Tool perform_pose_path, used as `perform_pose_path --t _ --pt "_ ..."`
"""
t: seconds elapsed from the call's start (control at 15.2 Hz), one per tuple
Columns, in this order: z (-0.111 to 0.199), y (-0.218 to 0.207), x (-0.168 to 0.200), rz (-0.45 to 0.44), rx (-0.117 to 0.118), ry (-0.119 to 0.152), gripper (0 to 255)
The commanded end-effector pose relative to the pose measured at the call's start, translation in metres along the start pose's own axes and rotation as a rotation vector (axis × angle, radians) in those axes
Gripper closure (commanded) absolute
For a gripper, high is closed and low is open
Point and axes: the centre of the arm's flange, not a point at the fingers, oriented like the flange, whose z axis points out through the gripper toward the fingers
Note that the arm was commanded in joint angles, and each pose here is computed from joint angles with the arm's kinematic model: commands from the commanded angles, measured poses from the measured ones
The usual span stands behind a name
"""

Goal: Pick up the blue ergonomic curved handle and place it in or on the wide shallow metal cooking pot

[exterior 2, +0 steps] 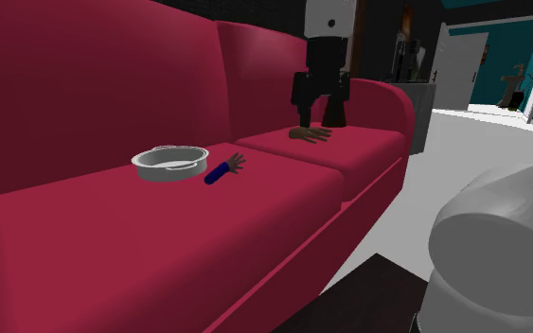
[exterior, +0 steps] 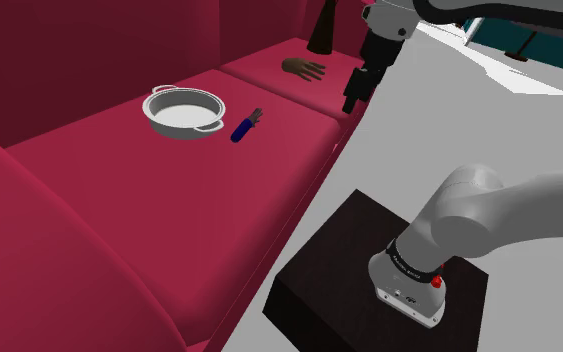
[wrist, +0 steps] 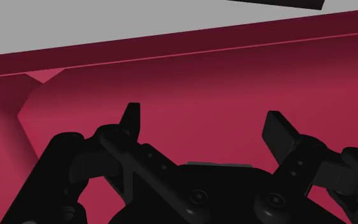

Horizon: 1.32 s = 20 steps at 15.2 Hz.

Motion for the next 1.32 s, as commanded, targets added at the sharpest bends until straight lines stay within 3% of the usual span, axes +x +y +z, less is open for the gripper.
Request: perform_pose_path --t 0.0,0.59,1.25 --pt "0.000 0.000 0.000 0.000 0.000 0.000 0" --pt "0.059 -0.074 0.054 0.537 0.034 0.094 0" --pt "0.114 -0.111 0.155 1.134 0.072 0.198 0"
